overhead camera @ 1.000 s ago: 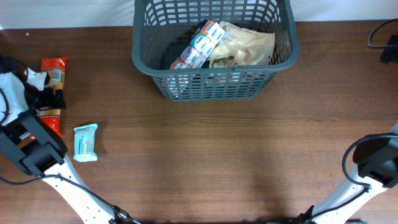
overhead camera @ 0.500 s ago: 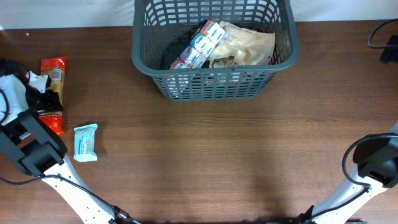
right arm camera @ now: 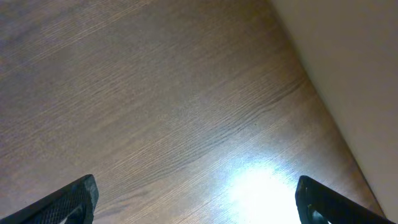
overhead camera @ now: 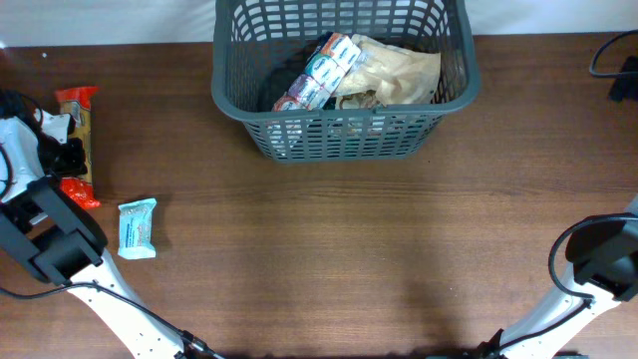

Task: Pack container
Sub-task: 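Lift the spaghetti package and carry it right over the basket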

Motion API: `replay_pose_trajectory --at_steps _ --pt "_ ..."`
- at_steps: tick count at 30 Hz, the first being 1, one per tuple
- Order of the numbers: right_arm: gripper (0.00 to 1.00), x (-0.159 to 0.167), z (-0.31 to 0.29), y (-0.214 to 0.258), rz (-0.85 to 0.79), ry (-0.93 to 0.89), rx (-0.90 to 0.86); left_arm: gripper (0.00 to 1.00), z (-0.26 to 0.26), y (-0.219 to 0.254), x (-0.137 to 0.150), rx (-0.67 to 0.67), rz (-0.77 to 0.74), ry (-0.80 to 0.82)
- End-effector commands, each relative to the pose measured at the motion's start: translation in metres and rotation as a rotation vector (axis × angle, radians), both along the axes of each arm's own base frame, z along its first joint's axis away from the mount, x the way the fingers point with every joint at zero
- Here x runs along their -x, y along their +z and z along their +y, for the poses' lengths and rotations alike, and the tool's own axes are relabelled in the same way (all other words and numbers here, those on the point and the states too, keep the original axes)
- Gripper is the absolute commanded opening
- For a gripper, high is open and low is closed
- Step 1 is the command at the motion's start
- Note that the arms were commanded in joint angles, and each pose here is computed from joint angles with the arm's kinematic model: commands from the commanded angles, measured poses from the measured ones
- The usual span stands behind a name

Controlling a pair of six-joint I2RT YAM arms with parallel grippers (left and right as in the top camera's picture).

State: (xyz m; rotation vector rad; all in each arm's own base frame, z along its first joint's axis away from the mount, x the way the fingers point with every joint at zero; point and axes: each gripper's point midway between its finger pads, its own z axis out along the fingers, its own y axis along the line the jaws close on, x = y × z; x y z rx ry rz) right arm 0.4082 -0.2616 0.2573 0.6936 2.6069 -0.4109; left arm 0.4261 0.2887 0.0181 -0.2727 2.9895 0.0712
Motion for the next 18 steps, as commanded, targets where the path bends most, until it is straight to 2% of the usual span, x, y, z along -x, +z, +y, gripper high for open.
replay_pose_trajectory --at_steps 1,5,11,15,18 --pt "0.99 0.002 0.002 0.012 -0.027 -0.003 0.01 0.02 -0.034 0.0 -0.017 0.074 -0.024 -0.031" --pt "0.99 0.002 0.002 0.012 -0.027 -0.003 0.01 0.02 -0.053 0.055 -0.052 0.033 -0.157 -0.079" --pt "0.99 0.002 0.002 0.012 -0.027 -0.003 0.01 0.02 -0.096 0.2 -0.105 -0.078 -0.483 -0.161" --pt "0.99 0.002 0.002 0.012 -0.027 -0.003 0.01 0.02 -0.139 0.302 -0.117 -0.154 -0.706 -0.238" --pt "0.99 0.002 0.002 0.012 -0.027 -0.003 0.01 0.02 -0.172 0.366 -0.112 -0.195 -0.851 -0.296"
